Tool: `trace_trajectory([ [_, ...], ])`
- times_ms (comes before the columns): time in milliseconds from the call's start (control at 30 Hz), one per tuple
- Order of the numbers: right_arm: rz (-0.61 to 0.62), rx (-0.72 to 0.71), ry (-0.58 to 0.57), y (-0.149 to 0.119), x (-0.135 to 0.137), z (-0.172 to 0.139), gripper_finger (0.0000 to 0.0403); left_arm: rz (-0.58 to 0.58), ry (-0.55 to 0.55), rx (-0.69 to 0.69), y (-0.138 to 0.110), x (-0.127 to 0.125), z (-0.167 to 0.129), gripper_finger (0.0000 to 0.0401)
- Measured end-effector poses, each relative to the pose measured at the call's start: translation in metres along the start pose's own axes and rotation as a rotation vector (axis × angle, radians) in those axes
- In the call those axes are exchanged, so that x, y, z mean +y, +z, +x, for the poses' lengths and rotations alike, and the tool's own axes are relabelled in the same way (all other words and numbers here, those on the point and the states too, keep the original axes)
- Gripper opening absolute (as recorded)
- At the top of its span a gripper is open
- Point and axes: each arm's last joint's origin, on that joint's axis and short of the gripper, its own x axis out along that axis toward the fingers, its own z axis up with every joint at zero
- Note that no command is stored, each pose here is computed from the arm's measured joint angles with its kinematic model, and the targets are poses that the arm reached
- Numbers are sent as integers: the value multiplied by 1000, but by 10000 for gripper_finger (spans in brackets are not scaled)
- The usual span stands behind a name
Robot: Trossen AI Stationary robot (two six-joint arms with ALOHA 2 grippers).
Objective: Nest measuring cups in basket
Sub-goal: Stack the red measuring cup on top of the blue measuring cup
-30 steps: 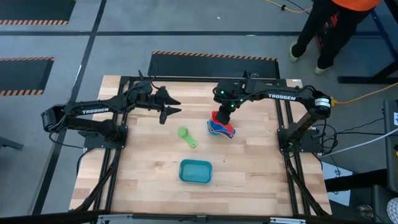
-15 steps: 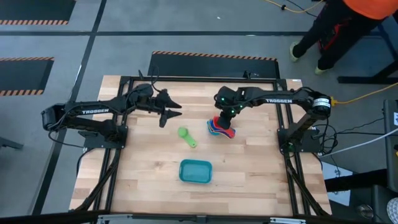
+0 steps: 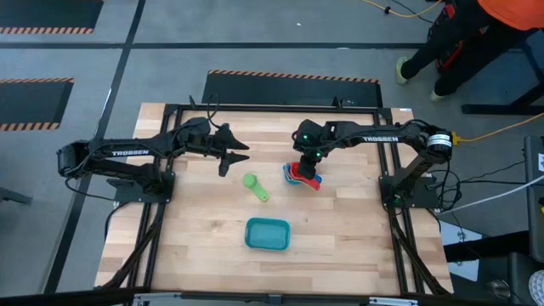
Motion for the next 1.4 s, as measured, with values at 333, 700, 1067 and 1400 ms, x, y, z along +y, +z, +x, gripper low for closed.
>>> trace_trajectory([
  [333,-100,0,0,0,0,0,19,0,1,0,0,0,0,170],
  [700,-206,-16,0,2,0,0,19,0,1,-1,0,0,0,170],
  [1067,-298,-39,18,13,4,-11,19,-1,1,-1,0,0,0,170],
  [1400,-368,-28,37,12,4,-11,19,-2,2,0,0,0,0,170],
])
